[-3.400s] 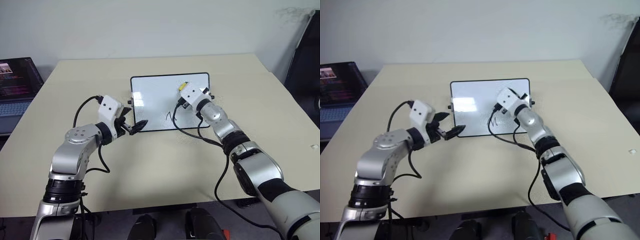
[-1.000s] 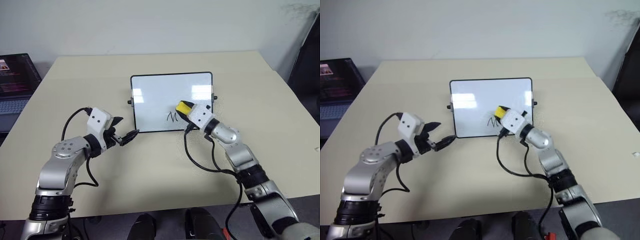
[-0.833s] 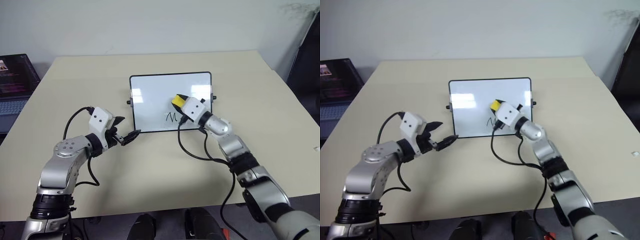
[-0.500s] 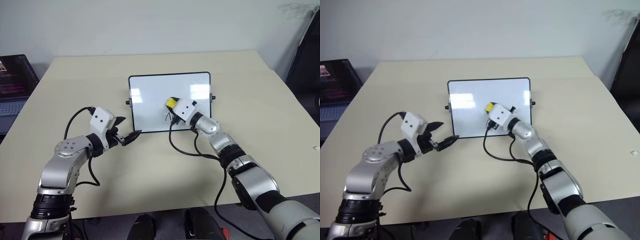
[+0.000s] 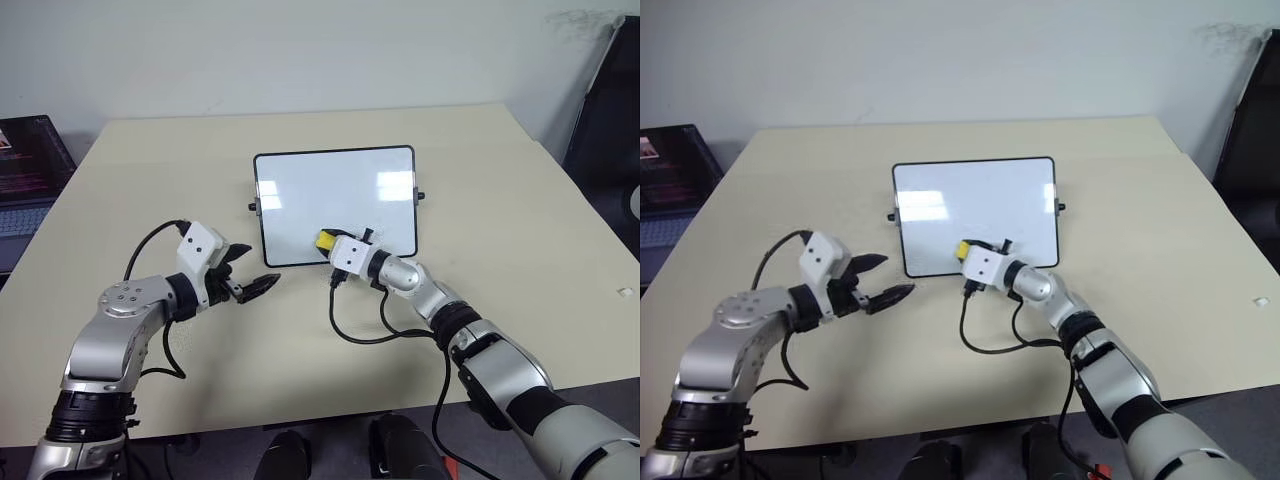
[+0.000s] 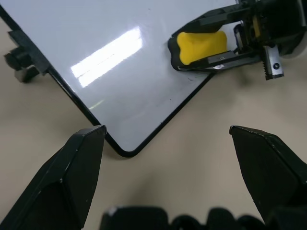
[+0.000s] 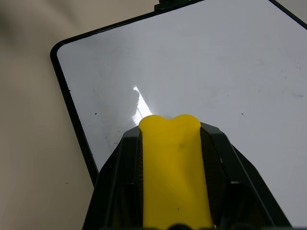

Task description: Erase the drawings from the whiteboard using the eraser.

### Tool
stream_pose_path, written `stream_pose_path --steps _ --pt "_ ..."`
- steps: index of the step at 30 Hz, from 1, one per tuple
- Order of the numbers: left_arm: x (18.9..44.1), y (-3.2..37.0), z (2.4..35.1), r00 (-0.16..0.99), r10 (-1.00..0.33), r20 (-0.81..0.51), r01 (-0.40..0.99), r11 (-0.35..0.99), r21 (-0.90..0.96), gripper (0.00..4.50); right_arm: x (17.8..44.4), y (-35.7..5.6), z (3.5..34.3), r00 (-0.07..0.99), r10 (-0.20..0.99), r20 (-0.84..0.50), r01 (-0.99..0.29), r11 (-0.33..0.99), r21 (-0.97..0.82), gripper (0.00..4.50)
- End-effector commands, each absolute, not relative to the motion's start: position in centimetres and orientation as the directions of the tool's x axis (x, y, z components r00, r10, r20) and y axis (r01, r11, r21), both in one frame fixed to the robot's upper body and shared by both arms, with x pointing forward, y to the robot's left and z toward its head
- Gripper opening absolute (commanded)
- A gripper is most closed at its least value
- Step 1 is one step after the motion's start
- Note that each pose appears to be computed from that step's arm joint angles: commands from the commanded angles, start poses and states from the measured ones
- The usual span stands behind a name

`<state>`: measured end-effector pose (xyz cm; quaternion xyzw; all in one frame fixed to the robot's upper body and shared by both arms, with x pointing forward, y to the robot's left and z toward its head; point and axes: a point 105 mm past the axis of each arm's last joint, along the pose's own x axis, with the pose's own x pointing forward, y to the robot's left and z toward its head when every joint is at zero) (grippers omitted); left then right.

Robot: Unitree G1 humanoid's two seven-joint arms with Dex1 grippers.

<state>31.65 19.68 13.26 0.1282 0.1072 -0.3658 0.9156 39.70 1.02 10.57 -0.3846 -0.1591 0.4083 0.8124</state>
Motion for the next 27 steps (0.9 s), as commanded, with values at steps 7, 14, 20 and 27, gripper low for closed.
stream_pose_path --steps 7,14,20,27 --pt "30.5 19.1 13.0 0.652 -0.693 -0.308 0.754 0.634 0.169 4.50 42.8 -2.2 16.8 0.737 0.651 0.183 -0.271 0.532 -0.803 1.25" --pt "30.3 19.1 12.9 0.643 -0.700 -0.311 0.761 0.628 0.162 4.50 42.3 -1.7 15.4 0.729 0.668 0.151 -0.324 0.531 -0.783 1.25" --pt "30.3 19.4 12.4 0.643 -0.699 -0.314 0.761 0.629 0.157 4.50 40.2 -0.7 10.3 0.665 0.747 -0.016 -0.480 0.411 -0.775 1.25" --pt "30.4 19.6 12.0 0.638 -0.706 -0.308 0.765 0.625 0.151 4.50 39.9 -1.2 9.8 0.654 0.756 -0.032 -0.491 0.392 -0.778 1.25"
